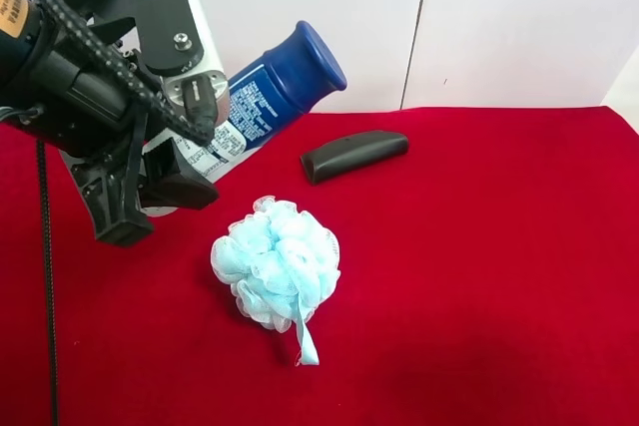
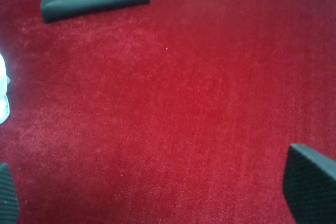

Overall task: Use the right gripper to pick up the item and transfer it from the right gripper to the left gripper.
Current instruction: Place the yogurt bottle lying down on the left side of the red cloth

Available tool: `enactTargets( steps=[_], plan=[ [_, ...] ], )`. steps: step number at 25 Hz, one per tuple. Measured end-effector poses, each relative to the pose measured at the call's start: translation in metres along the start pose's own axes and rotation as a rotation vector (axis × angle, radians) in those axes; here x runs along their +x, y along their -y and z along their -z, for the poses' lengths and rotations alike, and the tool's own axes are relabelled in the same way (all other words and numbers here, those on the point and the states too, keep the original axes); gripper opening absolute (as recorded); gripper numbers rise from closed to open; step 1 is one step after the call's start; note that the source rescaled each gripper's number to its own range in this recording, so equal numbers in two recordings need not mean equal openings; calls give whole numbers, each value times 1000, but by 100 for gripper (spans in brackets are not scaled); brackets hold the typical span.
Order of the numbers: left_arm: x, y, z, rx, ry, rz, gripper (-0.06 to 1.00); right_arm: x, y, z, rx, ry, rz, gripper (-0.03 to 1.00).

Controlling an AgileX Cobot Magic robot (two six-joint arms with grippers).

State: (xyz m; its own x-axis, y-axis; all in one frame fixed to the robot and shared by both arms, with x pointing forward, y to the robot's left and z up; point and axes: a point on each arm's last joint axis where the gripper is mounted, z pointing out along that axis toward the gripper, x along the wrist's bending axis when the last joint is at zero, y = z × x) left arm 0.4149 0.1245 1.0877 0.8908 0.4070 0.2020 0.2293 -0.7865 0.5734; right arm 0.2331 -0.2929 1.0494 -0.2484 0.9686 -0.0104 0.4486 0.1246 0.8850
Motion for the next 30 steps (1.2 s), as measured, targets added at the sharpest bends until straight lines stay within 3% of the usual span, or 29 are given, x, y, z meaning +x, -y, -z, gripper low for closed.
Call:
enactTargets(
  steps=[7, 20, 24, 30],
  plan=[
    [10, 5, 1, 13, -24, 254, 6, 0, 0, 0, 0, 0, 0, 100],
    [84, 63, 14, 134, -216, 630, 6, 0, 0, 0, 0, 0, 0, 100],
    [100, 79, 5, 190, -233, 704, 6, 0, 0, 0, 0, 0, 0, 100],
    [111, 91, -21, 272, -200, 747, 6, 0, 0, 0, 0, 0, 0, 100]
  ],
)
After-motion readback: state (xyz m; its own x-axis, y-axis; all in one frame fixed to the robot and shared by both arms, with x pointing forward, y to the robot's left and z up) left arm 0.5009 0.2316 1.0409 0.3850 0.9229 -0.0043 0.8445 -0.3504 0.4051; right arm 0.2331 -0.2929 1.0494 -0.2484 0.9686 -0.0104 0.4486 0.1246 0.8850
